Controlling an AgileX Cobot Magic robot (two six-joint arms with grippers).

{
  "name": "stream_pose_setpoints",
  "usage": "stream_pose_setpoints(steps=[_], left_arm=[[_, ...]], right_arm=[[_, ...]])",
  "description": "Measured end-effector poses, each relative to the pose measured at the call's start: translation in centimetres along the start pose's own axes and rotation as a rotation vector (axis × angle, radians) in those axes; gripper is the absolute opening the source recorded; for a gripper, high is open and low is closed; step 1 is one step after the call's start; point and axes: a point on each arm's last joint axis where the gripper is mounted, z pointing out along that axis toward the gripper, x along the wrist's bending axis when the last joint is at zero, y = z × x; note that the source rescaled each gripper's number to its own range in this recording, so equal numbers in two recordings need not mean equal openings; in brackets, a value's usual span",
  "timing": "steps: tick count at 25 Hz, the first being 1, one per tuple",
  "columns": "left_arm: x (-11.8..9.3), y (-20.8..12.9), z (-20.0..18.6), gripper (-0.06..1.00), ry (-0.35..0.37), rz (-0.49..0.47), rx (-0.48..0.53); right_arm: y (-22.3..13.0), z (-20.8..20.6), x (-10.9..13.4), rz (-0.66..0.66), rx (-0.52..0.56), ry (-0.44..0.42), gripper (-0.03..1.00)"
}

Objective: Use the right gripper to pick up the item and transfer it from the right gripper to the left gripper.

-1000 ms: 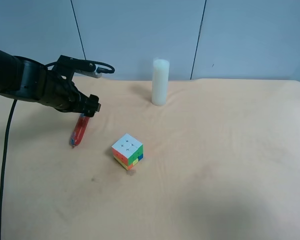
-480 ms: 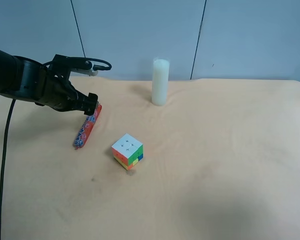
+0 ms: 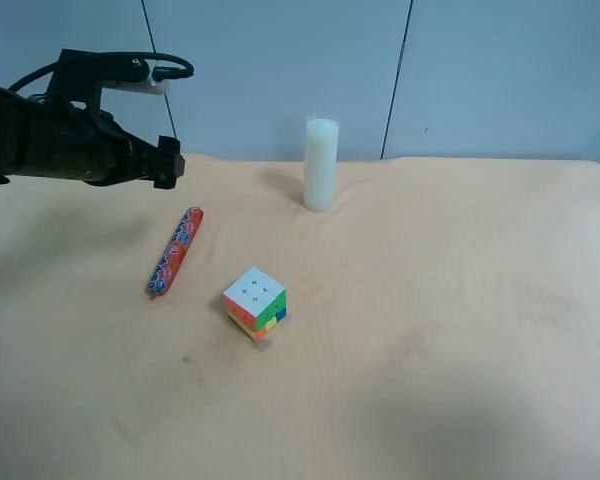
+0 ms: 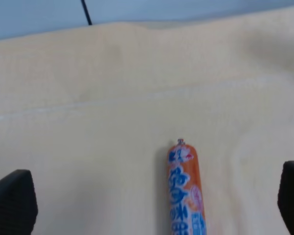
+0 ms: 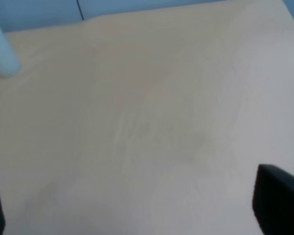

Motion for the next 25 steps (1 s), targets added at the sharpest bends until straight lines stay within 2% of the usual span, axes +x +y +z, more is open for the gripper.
stream_pose_setpoints(steps=[6, 11, 13, 18, 22, 25], left_arm=[[1.9, -0.1, -3.5, 0.99, 0.076, 0.031, -0.042], [2.5, -0.2, -5.5, 0.99, 0.068, 0.033, -0.119], [2.4, -0.1, -6.3, 0.99, 0.021, 0.009, -0.176], [1.7, -0.2, -8.1, 1.0, -0.151, -0.086, -0.245], [1.1, 0.1, -9.3, 1.0, -0.256, -0.084, -0.271], [0.9, 0.0, -9.7, 1.0, -0.298, -0.076, -0.25]], right_arm=[[0.0, 0.0, 0.0, 0.0, 0.0, 0.0, 1.0], [0.0, 0.0, 0.0, 0.0, 0.0, 0.0, 1.0], [0.0, 0.0, 0.0, 0.0, 0.0, 0.0, 1.0], [0.0, 0.0, 0.0, 0.0, 0.0, 0.0, 1.0], [0.0, 0.0, 0.0, 0.0, -0.001, 0.0, 1.0], [0.0, 0.0, 0.0, 0.0, -0.001, 0.0, 1.0]])
